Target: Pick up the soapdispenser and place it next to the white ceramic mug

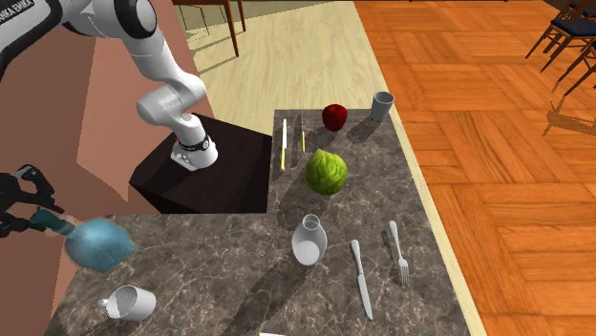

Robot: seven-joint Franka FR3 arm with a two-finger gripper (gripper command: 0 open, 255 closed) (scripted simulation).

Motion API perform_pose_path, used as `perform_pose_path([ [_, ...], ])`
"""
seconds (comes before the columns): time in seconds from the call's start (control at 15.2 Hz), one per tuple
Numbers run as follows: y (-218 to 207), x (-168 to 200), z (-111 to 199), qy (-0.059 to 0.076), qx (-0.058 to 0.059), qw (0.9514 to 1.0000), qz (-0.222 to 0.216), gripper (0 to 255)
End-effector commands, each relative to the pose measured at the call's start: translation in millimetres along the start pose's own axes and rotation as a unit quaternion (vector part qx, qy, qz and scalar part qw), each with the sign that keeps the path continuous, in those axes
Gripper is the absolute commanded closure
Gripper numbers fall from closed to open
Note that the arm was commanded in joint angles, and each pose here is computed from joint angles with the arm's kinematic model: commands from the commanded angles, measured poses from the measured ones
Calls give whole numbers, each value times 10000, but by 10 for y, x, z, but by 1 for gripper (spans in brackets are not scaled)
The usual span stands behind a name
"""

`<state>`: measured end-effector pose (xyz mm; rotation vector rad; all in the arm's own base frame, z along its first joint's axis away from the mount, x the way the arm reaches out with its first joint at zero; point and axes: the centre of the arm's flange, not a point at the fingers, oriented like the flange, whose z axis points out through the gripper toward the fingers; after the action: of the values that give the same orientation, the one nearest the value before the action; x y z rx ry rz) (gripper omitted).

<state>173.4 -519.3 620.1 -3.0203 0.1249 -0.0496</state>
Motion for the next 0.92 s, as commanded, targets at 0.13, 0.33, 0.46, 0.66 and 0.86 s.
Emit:
perform_pose_path([
  [0.13, 476, -231, 1, 2, -12, 10000, -25, 255],
  [0.33, 825, -416, 22, 2, -12, 10000, -25, 255],
  [0.46, 1059, -539, 35, 2, -12, 10000, -24, 255],
  [0.66, 1408, -724, 56, 2, -12, 10000, -25, 255],
  [0.86, 1739, -898, 74, 2, -12, 10000, -25, 255],
])
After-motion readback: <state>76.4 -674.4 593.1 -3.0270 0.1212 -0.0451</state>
